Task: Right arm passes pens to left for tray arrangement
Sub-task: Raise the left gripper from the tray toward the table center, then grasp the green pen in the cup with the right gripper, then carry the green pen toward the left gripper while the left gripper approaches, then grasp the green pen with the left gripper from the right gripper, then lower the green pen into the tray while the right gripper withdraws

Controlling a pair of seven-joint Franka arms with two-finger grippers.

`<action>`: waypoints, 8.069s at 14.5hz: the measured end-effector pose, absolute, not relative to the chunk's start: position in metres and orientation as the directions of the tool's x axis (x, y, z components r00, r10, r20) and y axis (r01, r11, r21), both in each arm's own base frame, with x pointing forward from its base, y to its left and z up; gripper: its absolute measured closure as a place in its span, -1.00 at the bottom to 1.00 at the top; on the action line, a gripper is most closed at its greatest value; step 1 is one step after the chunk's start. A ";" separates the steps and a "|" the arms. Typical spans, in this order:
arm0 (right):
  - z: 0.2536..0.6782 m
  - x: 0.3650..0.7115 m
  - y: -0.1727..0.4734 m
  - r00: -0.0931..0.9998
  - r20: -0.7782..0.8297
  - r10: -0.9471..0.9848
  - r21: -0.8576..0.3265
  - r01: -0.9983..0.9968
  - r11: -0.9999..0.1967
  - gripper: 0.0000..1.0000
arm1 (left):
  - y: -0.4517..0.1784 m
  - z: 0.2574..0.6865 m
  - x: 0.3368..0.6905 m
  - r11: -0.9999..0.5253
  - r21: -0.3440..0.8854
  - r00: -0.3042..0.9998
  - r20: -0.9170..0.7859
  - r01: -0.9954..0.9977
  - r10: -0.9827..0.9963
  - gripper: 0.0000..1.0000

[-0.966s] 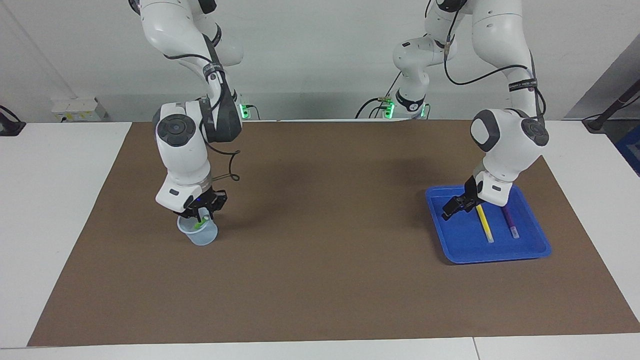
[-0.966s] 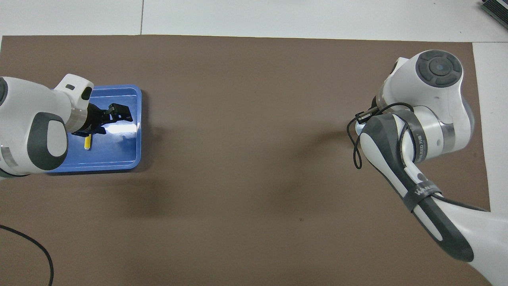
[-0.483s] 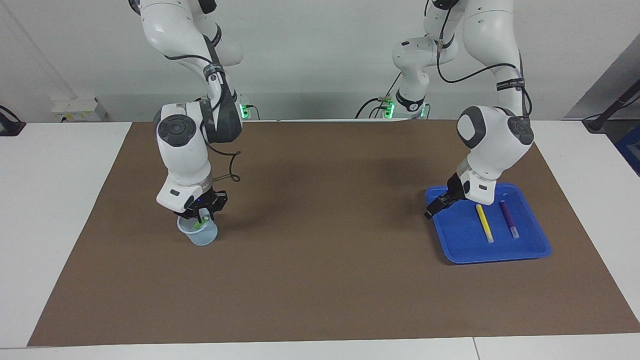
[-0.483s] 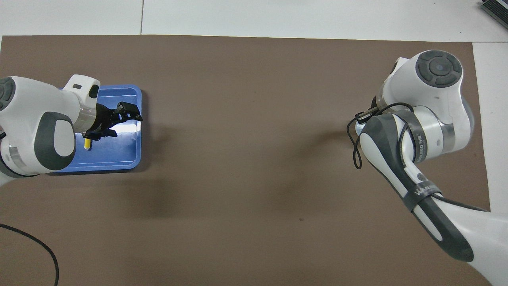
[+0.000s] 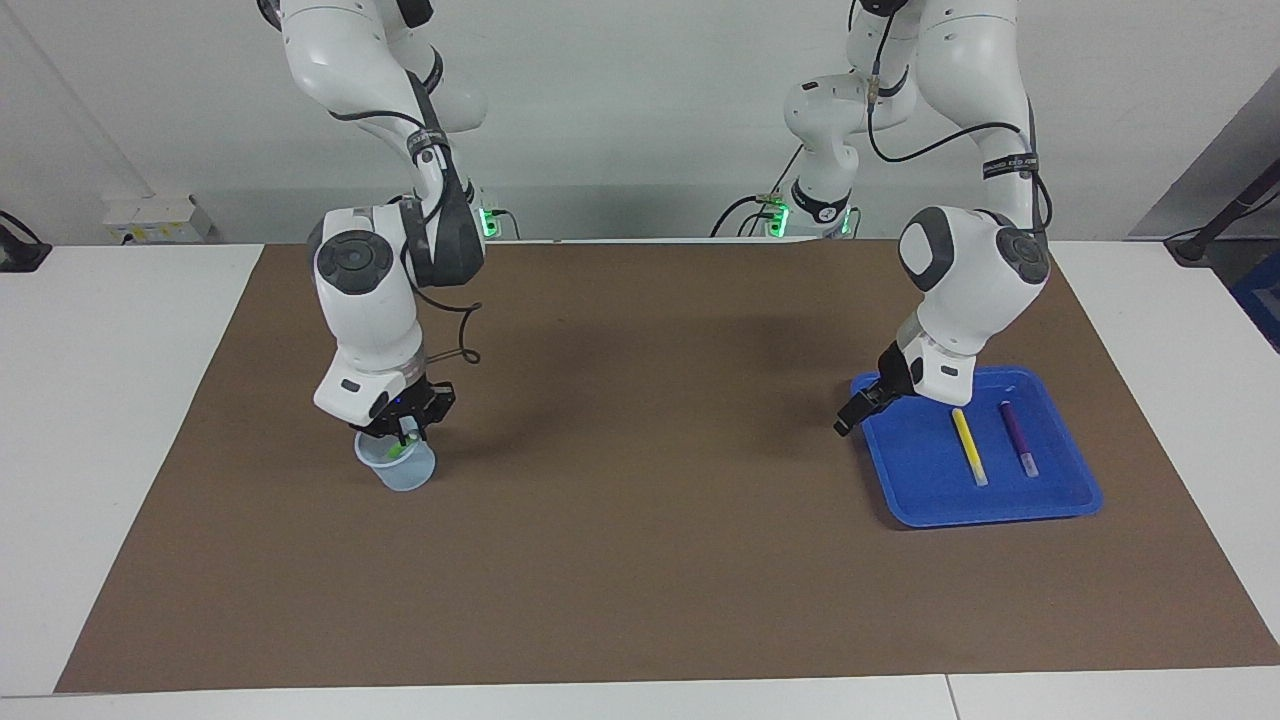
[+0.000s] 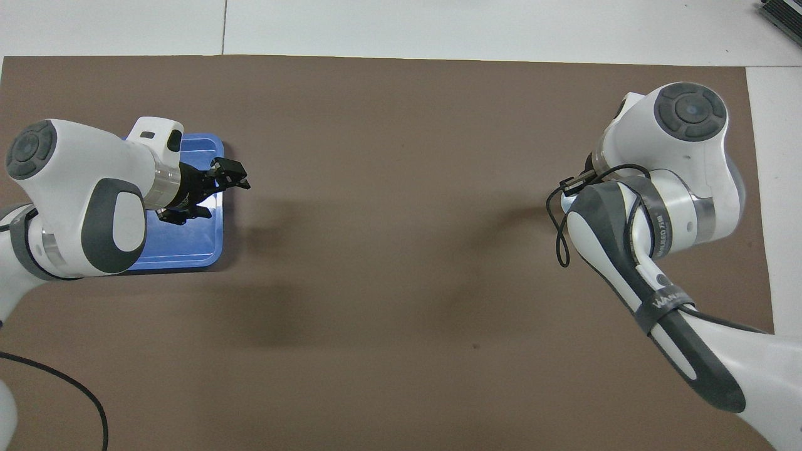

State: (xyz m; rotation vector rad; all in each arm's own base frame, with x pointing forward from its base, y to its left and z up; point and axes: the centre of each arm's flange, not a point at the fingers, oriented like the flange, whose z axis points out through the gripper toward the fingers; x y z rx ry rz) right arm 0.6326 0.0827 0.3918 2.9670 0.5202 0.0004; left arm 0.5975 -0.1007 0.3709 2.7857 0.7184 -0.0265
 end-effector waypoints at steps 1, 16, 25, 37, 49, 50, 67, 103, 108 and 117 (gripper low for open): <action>0.393 0.633 0.082 0.941 -0.021 0.338 0.128 0.338 -0.932 0.53 | -0.101 0.371 0.598 -0.841 0.249 0.876 -0.084 0.480 0.475 -0.98; 0.417 0.636 0.060 0.936 -0.011 0.351 0.140 0.349 -0.927 0.62 | -0.104 0.371 0.597 -0.837 0.248 0.872 -0.087 0.488 0.482 -0.99; 0.502 0.615 0.053 0.950 0.070 0.303 0.117 0.294 -0.949 0.64 | -0.104 0.371 0.597 -0.836 0.248 0.871 -0.087 0.489 0.483 -0.99; 0.555 0.606 0.104 0.994 0.099 -0.054 -0.242 -0.028 -0.970 0.64 | -0.134 0.409 0.592 -0.606 0.444 0.748 -0.308 0.660 0.588 -0.98; 0.526 0.599 0.298 0.895 -0.017 -0.445 -0.546 -0.382 -0.746 0.64 | -0.208 0.447 0.581 -0.150 0.271 0.299 -0.672 0.951 0.677 -0.94; 0.526 0.597 0.308 0.880 -0.044 -0.473 -0.570 -0.411 -0.711 0.64 | -0.215 0.450 0.580 -0.120 0.255 0.266 -0.680 0.960 0.684 -0.94; 0.515 0.586 0.362 0.815 -0.123 -0.567 -0.644 -0.500 -0.579 0.64 | -0.231 0.463 0.582 0.029 0.216 0.134 -0.700 0.976 0.702 -0.80; 0.577 0.600 0.127 0.990 0.026 -0.139 -0.250 -0.128 -0.960 -1.00 | -0.144 0.449 0.584 -0.676 0.429 0.800 -0.291 0.599 0.524 0.62; 0.587 0.586 0.048 0.999 -0.016 -0.047 -0.137 -0.049 -0.989 -1.00 | -0.111 0.443 0.588 -0.877 0.298 0.926 -0.082 0.376 0.369 0.62; 0.592 0.579 0.012 0.996 -0.033 -0.088 -0.080 -0.090 -0.993 -1.00 | -0.024 0.423 0.607 -0.998 0.044 0.994 0.107 -0.037 -0.032 0.62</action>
